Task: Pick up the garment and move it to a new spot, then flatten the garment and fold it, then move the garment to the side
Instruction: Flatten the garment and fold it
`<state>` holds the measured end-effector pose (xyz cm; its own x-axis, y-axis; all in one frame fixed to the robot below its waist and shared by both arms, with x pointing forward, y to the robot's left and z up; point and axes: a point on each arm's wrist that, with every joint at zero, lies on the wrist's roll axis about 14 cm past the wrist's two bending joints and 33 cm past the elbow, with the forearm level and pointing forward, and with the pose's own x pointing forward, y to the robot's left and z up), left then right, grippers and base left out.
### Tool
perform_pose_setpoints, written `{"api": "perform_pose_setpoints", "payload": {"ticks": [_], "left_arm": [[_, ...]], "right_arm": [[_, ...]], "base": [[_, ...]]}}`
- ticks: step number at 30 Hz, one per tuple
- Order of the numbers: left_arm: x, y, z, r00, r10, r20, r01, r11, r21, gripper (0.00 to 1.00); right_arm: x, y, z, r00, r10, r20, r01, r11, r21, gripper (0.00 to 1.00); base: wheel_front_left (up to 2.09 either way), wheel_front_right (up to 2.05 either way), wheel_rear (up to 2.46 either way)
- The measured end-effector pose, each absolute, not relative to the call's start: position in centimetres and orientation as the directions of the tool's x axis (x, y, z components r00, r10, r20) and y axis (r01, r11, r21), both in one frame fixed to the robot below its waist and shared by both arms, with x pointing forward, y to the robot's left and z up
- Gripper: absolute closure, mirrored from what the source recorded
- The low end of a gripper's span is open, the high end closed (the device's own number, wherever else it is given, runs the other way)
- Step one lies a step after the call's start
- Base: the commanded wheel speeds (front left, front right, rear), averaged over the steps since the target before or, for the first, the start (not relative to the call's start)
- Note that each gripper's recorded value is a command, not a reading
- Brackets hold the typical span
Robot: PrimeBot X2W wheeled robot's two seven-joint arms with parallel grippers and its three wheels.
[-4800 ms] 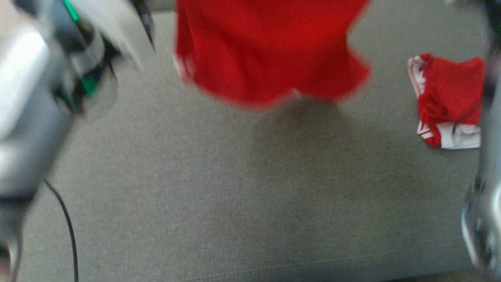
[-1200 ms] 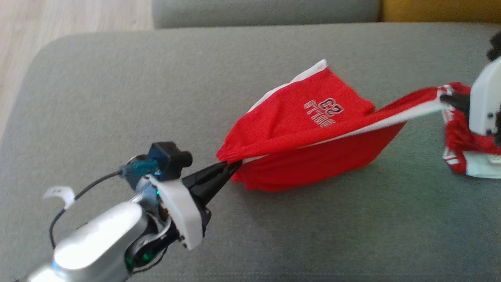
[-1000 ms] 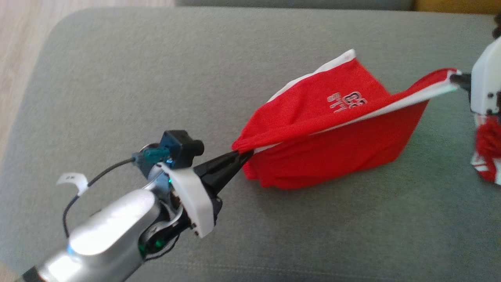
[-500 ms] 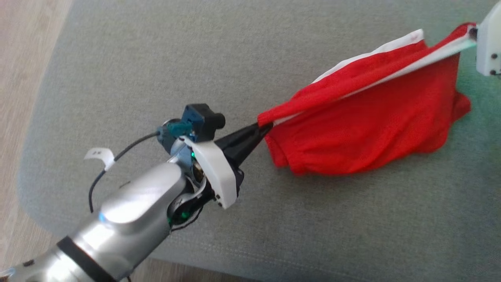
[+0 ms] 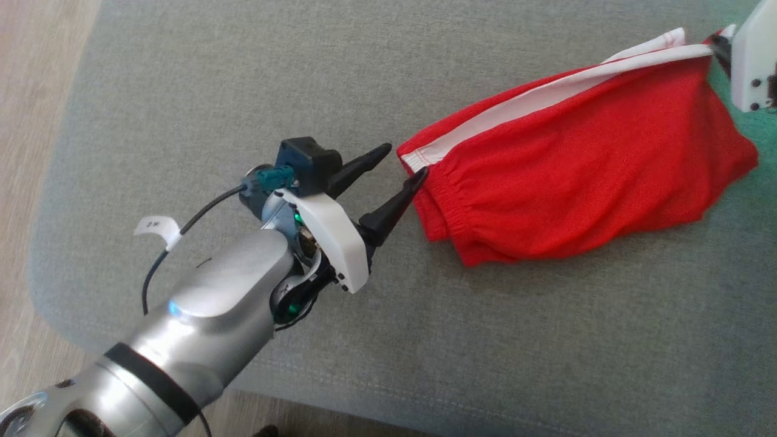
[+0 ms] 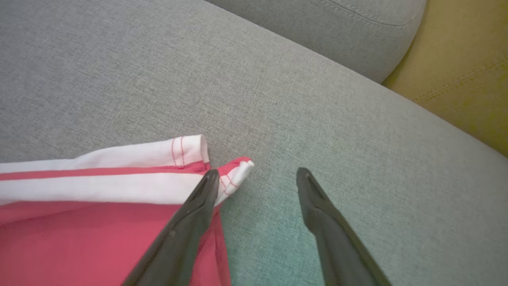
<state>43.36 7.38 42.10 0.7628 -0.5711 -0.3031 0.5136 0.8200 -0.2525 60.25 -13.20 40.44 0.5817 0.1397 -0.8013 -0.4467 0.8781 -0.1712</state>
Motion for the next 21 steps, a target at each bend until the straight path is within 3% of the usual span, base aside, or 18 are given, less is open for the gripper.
{"api": "perform_pose_setpoints", "payload": {"ticks": [8,14,21], "left_arm": [[44.6,8.1,43.5,0.808,-0.533,-0.250,0.485,0.844,-0.230,0.00],[45.7,9.4,45.6,0.862,-0.468,-0.192,0.428,0.877,-0.217,0.00],[46.2,10.5,49.8,0.932,-0.359,-0.055,0.336,0.910,-0.242,0.00]], "right_arm": [[60.2,-14.8,42.2,0.671,0.136,-0.729,-0.402,0.893,-0.203,0.00],[60.2,-14.6,46.3,0.791,0.207,-0.575,-0.360,0.919,-0.163,0.00],[56.5,-16.6,49.2,0.888,0.240,-0.391,-0.308,0.944,-0.118,0.00]], "base": [[0.00,0.00,0.00],[0.00,0.00,0.00],[0.00,0.00,0.00]]}}
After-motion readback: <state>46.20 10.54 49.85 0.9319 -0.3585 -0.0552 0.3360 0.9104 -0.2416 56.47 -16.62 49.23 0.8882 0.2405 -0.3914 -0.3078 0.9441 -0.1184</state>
